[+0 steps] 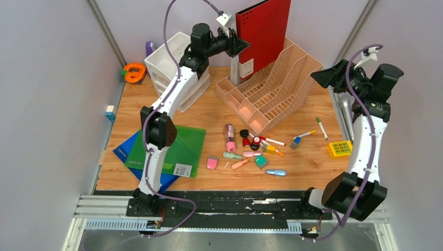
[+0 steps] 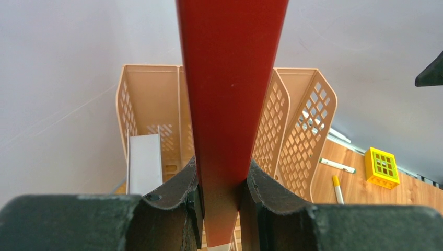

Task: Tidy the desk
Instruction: Place the folder in the storage box.

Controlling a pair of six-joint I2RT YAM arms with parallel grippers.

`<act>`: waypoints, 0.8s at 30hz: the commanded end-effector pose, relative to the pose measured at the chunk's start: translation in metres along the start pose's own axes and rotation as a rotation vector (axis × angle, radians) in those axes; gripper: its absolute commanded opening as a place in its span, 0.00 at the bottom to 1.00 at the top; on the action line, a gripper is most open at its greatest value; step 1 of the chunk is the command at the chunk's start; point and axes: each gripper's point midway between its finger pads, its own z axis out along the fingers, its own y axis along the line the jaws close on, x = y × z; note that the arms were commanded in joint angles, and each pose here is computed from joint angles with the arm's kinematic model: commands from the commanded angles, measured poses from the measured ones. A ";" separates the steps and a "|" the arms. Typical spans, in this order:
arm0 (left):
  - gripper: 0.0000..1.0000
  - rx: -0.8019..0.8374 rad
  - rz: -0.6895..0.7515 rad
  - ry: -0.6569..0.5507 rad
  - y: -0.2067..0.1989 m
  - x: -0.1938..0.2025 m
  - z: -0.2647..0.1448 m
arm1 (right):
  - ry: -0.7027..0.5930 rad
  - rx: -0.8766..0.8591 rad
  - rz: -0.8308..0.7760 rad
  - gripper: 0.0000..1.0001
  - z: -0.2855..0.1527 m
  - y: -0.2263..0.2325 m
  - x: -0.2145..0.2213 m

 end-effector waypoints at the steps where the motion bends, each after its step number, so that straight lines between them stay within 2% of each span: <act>1: 0.00 0.068 0.109 -0.172 -0.022 -0.050 0.011 | -0.001 -0.009 -0.011 0.75 0.000 -0.004 0.001; 15: 0.00 0.097 0.073 -0.119 -0.008 0.039 0.035 | 0.026 0.009 0.022 0.75 0.001 -0.019 0.021; 23: 0.00 0.104 0.083 -0.035 -0.009 0.101 0.039 | 0.019 0.011 0.014 0.76 -0.003 -0.016 0.024; 24: 0.04 0.102 0.082 -0.018 -0.009 0.109 0.039 | 0.019 0.010 0.013 0.76 -0.004 -0.015 0.024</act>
